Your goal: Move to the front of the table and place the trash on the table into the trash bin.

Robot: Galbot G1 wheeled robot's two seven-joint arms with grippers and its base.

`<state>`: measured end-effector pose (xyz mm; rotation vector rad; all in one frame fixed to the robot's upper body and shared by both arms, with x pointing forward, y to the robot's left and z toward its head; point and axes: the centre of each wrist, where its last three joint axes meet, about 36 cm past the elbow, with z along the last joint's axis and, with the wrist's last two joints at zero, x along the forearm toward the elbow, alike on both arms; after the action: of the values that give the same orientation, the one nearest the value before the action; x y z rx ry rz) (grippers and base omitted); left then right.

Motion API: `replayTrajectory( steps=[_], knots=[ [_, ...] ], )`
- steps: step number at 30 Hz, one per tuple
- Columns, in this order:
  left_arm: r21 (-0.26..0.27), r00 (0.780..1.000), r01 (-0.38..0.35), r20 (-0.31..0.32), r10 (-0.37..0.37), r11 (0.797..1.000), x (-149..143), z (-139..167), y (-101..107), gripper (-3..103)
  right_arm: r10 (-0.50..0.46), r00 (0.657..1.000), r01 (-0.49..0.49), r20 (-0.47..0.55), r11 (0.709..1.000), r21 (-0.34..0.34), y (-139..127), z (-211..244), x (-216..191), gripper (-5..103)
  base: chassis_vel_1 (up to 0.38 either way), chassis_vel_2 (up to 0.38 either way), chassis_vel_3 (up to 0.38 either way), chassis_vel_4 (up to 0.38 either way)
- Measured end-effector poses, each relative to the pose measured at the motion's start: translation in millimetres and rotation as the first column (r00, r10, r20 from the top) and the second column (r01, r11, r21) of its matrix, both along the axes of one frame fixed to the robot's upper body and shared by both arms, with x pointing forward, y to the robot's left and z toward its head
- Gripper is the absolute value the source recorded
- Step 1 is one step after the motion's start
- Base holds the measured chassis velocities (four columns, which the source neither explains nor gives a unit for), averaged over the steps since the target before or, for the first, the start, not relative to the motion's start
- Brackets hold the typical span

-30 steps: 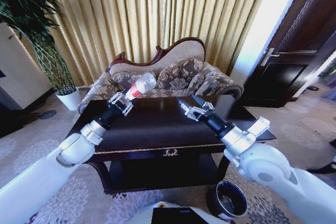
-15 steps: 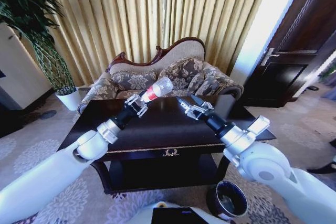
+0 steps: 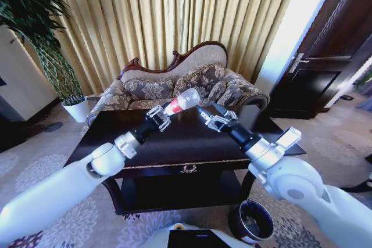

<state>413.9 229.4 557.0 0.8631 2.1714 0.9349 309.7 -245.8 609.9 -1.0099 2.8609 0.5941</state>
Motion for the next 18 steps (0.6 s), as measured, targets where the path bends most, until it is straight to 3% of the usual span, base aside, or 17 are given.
replayTrajectory(
  steps=[18],
  knots=[
    [-0.016, 0.999, 0.041, -0.014, -0.041, 0.999, 5, 8, -28, 32, 0.026, 0.998, -0.024, 0.052, 0.999, -0.028, 0, 15, 31, 100, 0.000, 0.000, 0.000, 0.000]
  ],
)
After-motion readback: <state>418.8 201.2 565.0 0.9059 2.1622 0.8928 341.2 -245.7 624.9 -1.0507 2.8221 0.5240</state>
